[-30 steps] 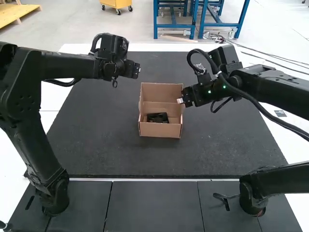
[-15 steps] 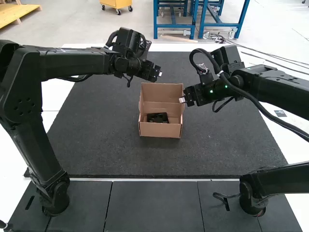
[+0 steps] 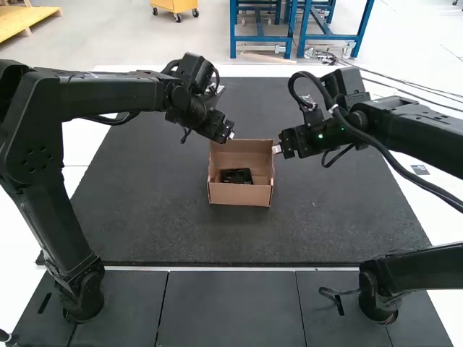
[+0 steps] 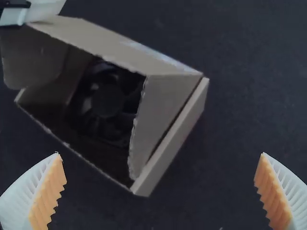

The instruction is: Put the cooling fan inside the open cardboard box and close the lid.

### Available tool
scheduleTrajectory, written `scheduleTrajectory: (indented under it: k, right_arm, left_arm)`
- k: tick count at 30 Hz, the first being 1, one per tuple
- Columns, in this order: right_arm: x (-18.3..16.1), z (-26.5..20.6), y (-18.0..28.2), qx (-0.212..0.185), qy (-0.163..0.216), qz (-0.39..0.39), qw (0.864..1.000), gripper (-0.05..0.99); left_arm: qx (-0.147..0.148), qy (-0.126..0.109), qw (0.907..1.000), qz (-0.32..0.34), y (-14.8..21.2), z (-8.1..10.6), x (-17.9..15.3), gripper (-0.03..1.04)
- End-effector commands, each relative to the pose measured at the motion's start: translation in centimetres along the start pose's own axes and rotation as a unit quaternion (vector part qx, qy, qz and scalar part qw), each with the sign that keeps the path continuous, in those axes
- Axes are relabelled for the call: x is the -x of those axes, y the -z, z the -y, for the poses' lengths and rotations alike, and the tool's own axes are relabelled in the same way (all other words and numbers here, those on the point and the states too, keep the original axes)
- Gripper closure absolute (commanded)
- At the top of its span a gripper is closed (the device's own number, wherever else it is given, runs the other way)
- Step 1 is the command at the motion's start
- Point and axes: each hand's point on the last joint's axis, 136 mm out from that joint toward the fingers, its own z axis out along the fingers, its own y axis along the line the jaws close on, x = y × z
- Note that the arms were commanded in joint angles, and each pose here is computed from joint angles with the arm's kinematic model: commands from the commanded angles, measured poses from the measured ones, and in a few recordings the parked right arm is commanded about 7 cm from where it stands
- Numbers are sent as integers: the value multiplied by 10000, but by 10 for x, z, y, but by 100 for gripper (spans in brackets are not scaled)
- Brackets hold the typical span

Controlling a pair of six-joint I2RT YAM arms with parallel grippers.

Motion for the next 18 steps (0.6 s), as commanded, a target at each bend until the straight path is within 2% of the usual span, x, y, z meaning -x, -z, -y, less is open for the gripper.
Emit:
scheduleTrajectory:
  k: [1, 9, 13, 18]
  right_arm:
    - [23, -2, 15, 84, 29, 319, 9995, 3]
    - [25, -11, 21, 319, -15, 237, 9992, 3]
    - [21, -13, 20, 390, -33, 187, 9991, 3]
    - [18, -17, 19, 483, -75, 143, 9987, 3]
  left_arm:
    - [-50, -53, 9999, 154, 12, 2, 12, 4]
    - [-239, -165, 9995, -82, 7, 25, -7, 4]
    - [-382, -90, 9986, -356, 1, 40, -33, 4]
    - [-399, -88, 9984, -386, -6, 44, -55, 4]
